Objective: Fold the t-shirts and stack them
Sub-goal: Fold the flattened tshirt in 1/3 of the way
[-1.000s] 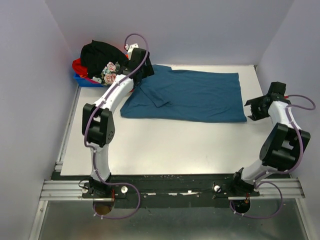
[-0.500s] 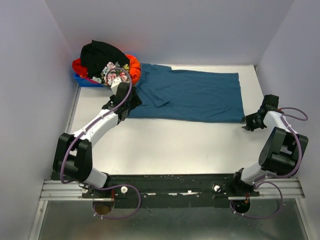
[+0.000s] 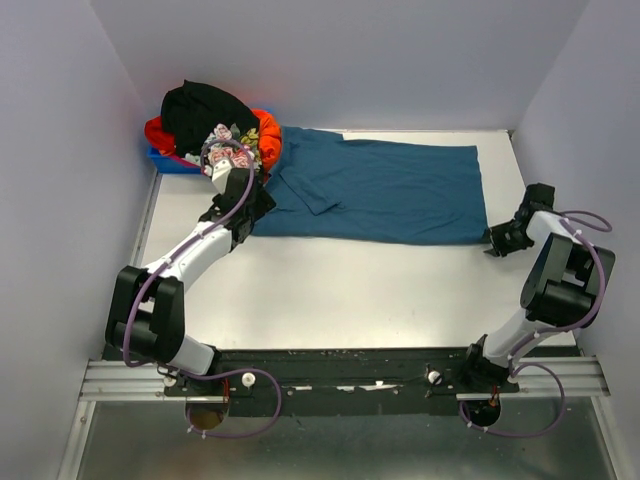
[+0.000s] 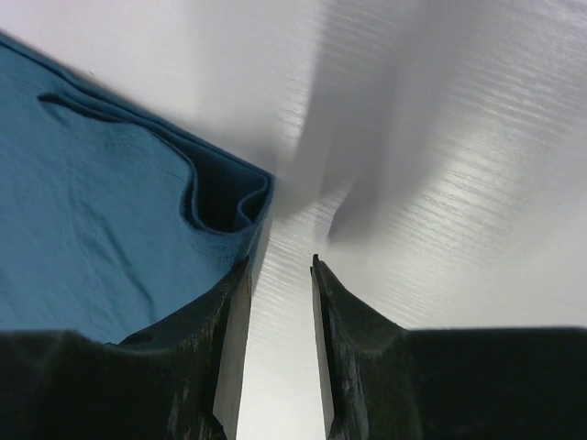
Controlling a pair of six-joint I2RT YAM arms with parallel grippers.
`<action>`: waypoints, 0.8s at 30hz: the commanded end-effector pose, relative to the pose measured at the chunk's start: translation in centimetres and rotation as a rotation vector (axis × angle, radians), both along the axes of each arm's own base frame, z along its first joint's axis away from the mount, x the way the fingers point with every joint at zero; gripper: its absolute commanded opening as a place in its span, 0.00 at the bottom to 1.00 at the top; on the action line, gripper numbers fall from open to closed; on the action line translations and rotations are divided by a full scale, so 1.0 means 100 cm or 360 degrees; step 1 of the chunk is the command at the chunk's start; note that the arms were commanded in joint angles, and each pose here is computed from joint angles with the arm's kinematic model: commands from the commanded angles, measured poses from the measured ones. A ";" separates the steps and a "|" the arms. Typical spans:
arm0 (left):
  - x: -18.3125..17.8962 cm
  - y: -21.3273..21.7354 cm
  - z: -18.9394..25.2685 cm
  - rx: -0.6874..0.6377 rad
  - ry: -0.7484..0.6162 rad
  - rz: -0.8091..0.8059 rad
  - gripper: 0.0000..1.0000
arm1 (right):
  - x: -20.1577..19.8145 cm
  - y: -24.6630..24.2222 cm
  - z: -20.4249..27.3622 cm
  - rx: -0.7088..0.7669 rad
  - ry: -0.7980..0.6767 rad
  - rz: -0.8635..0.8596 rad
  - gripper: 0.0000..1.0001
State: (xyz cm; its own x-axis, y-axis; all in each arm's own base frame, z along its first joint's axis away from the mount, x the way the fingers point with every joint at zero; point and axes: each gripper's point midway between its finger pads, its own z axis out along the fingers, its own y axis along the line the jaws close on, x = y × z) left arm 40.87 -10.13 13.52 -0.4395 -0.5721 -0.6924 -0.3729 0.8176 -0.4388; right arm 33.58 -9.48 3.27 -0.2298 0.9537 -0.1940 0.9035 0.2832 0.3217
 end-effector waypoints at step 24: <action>-0.017 0.018 -0.033 -0.0100 0.0067 0.0208 0.70 | -0.008 -0.012 0.005 -0.0092 0.0131 -0.0051 0.01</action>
